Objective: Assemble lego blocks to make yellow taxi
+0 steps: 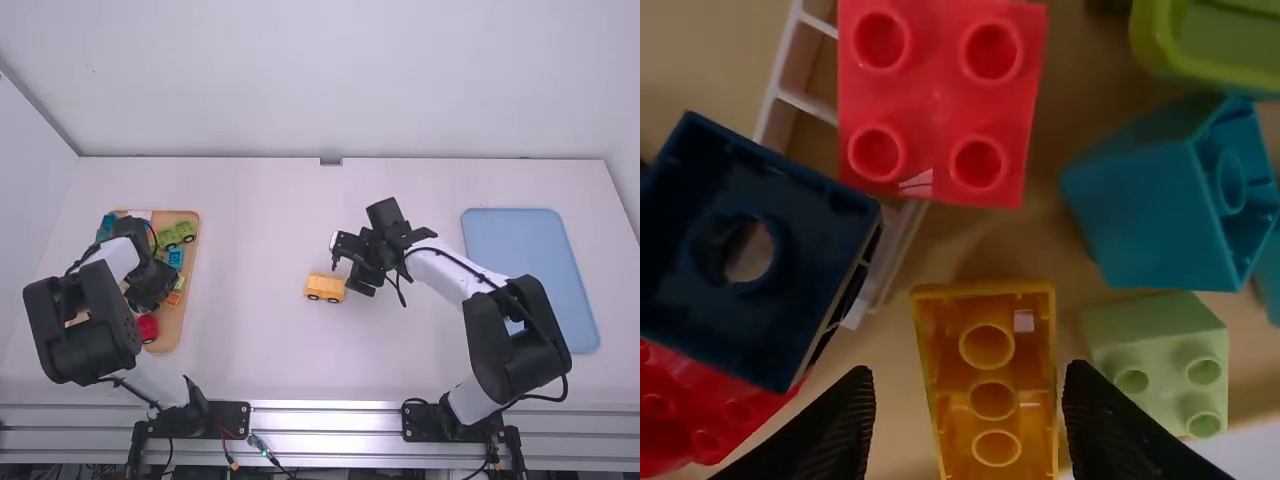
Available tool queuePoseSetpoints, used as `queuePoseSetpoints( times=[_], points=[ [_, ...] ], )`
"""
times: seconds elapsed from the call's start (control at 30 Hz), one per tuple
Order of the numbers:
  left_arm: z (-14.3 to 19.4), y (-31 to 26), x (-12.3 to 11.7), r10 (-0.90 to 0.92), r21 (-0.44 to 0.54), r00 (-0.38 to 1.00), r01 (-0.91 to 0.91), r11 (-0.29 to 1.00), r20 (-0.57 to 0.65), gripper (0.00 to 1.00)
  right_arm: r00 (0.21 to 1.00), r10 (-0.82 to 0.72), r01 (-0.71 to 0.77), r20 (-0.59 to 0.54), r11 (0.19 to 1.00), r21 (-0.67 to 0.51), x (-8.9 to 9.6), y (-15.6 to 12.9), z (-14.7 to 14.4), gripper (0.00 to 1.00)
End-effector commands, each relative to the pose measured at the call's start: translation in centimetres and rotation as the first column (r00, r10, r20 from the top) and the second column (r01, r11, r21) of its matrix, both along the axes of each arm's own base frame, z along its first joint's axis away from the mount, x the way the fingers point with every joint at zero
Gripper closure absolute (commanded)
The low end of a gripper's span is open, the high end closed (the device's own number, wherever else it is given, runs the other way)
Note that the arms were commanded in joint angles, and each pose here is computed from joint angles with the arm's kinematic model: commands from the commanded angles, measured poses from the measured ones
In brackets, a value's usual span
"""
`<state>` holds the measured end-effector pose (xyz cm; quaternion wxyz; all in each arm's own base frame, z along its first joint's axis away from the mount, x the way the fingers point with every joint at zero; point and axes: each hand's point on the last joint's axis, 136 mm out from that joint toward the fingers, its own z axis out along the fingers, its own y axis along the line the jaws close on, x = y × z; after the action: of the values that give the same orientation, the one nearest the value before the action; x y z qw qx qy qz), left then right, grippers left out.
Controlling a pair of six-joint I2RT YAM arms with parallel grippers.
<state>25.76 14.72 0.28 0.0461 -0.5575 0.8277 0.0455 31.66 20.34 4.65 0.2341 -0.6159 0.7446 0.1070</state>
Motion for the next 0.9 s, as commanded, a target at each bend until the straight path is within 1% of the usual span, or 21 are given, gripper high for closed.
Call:
queuePoseSetpoints(
  times=[0.0, 0.13, 0.3, 0.5, 0.67, 0.87],
  points=[
    [-0.3, -0.1, -0.4, -0.007, 0.002, 1.0, 0.007, 1.0, -0.02, 0.51, 1.0, 0.002, -0.003, 0.026, 1.0, 0.021, 0.4, 0.4, 1.3, 0.01],
    [-0.3, -0.1, -0.3, -0.007, 0.003, 1.0, 0.007, 1.0, -0.016, 0.51, 1.0, 0.003, -0.003, 0.027, 1.0, 0.021, 0.4, 0.4, 1.3, 0.01],
    [-1.0, -1.2, 0.0, -0.058, -0.05, 0.998, 0.059, 0.997, 0.018, 0.52, 1.0, 0.003, -0.003, 0.026, 1.0, 0.022, 0.4, 0.4, 1.3, 0.01],
    [-1.9, -1.7, -0.7, -0.064, -0.061, 0.998, 0.065, 0.996, 0.013, 0.51, 1.0, 0.003, -0.004, 0.027, 1.0, 0.021, 0.4, 0.4, 1.3, 0.01],
    [-2.1, -1.7, -0.7, -0.064, -0.06, 0.998, 0.065, 0.996, 0.017, 0.5, 1.0, 0.003, -0.003, 0.027, 1.0, 0.022, 0.4, 0.4, 1.3, 0.01],
    [-2.5, -1.9, -0.8, -0.065, -0.066, 0.998, 0.066, 0.996, 0.023, 0.53, 1.0, 0.003, -0.004, 0.027, 1.0, 0.022, 0.4, 0.4, 1.3, 0.01]
  ],
)
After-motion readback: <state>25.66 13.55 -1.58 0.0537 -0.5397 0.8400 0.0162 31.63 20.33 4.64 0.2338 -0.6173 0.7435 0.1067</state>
